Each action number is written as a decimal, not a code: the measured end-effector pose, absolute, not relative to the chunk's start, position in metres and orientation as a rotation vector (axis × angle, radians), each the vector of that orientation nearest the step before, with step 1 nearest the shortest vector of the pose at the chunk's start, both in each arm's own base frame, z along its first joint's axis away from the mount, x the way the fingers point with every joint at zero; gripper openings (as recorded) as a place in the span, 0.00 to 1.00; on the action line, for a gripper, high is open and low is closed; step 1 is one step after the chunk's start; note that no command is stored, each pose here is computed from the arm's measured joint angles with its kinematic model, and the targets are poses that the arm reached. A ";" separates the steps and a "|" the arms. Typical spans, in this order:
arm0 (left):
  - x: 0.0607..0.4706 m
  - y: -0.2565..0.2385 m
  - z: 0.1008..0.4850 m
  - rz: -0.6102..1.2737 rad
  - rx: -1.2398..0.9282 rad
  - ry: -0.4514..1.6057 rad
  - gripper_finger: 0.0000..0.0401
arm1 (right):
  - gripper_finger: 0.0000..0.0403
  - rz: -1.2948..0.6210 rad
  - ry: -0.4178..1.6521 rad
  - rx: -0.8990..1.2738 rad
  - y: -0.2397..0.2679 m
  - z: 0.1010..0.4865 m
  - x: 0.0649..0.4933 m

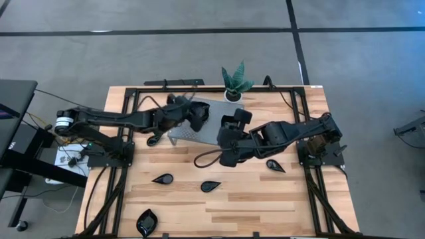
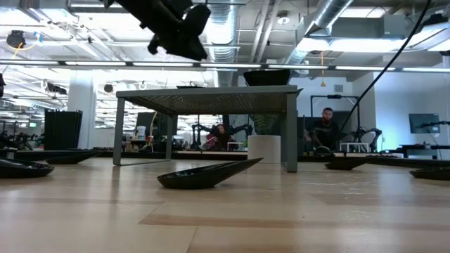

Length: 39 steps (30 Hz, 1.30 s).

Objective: Pick & Place Mini shaped plates
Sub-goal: Stack the leaf shaped plate on top of the leaf shaped plates on the shelf

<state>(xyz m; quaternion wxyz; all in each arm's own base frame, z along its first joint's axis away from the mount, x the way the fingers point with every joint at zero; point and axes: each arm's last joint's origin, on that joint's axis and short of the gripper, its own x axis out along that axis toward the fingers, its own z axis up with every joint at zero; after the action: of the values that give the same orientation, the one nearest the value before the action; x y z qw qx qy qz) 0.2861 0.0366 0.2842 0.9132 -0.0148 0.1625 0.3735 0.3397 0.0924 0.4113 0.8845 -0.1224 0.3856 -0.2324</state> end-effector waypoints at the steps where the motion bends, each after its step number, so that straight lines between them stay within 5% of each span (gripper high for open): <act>1: 0.283 0.041 0.286 0.794 -0.029 0.337 0.22 | 0.00 -0.484 0.802 -0.253 0.093 0.411 0.340; 10: 0.266 0.078 0.250 0.837 -0.119 0.444 0.02 | 0.00 -0.492 0.809 -0.243 0.092 0.411 0.339; 26: 0.271 0.057 0.241 0.570 -0.181 0.491 0.01 | 0.00 -0.493 0.810 -0.243 0.092 0.410 0.339; 39: 0.276 0.034 0.245 0.546 -0.056 0.469 0.02 | 0.00 -0.493 0.810 -0.243 0.092 0.410 0.339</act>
<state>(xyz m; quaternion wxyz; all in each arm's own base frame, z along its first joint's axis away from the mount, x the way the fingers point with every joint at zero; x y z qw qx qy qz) 0.2758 0.0339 0.2446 0.9356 -0.0274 0.2293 0.2669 0.3388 0.0922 0.4103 0.8825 -0.1169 0.3892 -0.2368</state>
